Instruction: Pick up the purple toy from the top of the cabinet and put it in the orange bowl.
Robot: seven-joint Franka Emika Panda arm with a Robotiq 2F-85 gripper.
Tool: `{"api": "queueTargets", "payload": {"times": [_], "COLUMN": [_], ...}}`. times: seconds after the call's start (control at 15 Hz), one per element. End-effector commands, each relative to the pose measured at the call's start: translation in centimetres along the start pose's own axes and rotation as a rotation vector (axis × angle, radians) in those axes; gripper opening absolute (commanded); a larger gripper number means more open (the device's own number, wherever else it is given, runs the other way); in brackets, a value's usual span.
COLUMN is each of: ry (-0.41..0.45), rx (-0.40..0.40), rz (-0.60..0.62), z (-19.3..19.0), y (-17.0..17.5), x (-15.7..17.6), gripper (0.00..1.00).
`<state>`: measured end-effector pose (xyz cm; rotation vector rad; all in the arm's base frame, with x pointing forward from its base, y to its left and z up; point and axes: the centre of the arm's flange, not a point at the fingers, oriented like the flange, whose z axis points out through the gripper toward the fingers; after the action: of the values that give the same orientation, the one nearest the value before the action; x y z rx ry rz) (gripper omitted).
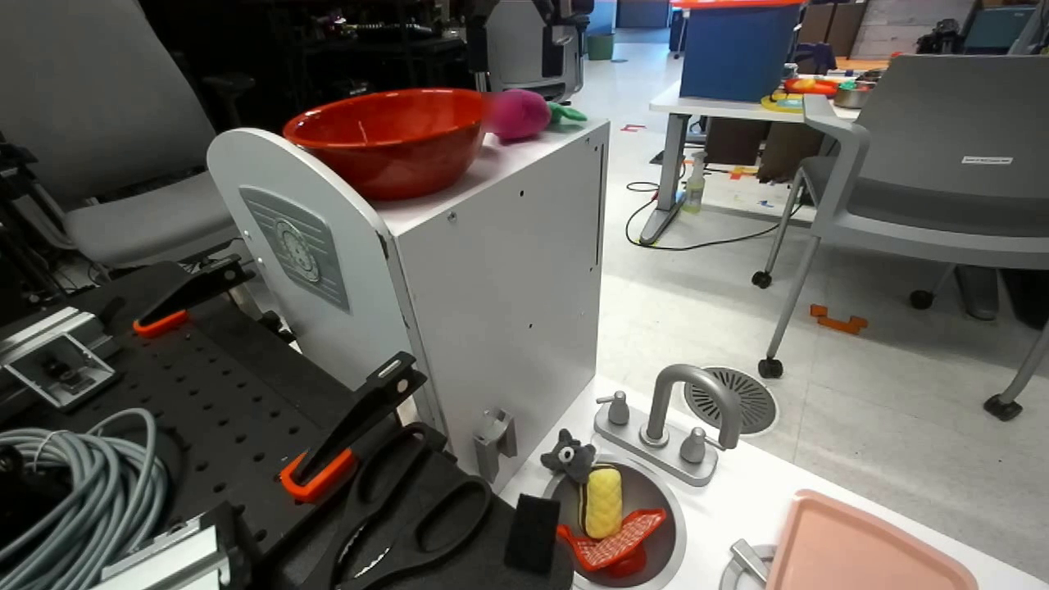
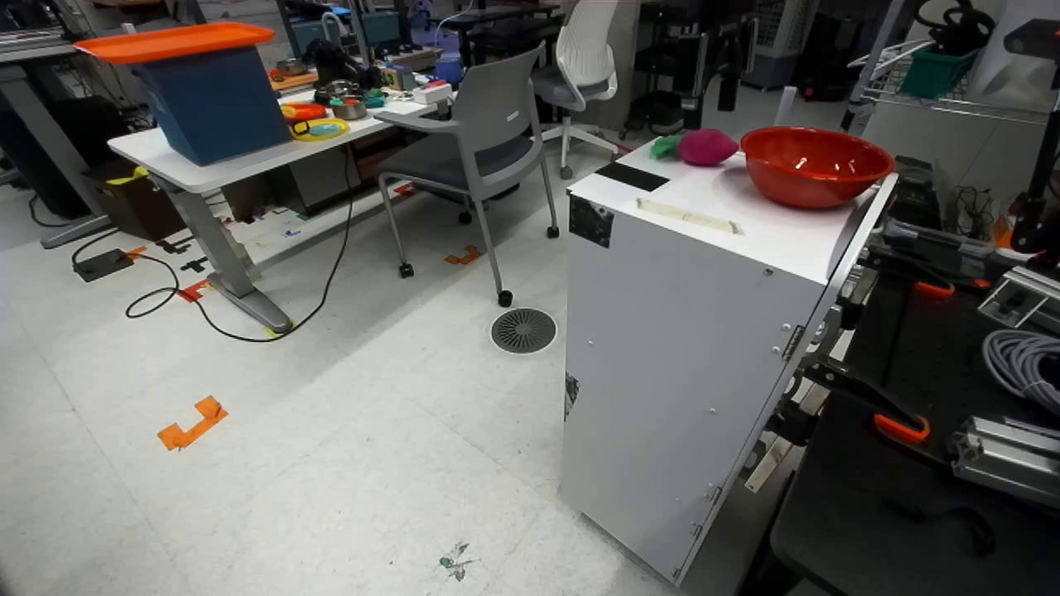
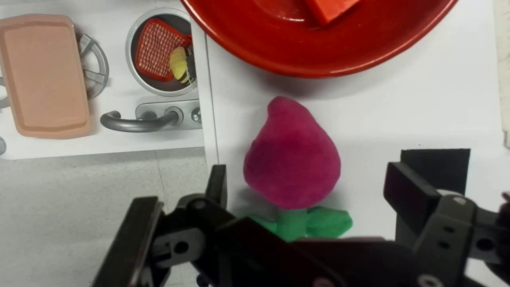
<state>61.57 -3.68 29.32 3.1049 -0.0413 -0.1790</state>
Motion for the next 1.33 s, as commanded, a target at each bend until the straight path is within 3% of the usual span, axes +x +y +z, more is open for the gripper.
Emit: {"api": "queueTargets", "payload": {"times": [0.0,0.67,0.8,0.87,1.27], "ry": [0.002,-0.03,-0.034,-0.034,-0.047], "rx": [-0.002,-0.002,-0.004,-0.003,0.003], "rz": [-0.034,-0.026,-0.023,-0.023,-0.02], "z": [0.5,1.4,1.6,1.6,2.4], "y": [-0.4,-0.7,-0.6,-0.7,-0.5], "x": [0.5,-0.3,-0.4,-0.4,-0.8], "gripper": [1.0,0.99,0.85,0.66,0.21]}}
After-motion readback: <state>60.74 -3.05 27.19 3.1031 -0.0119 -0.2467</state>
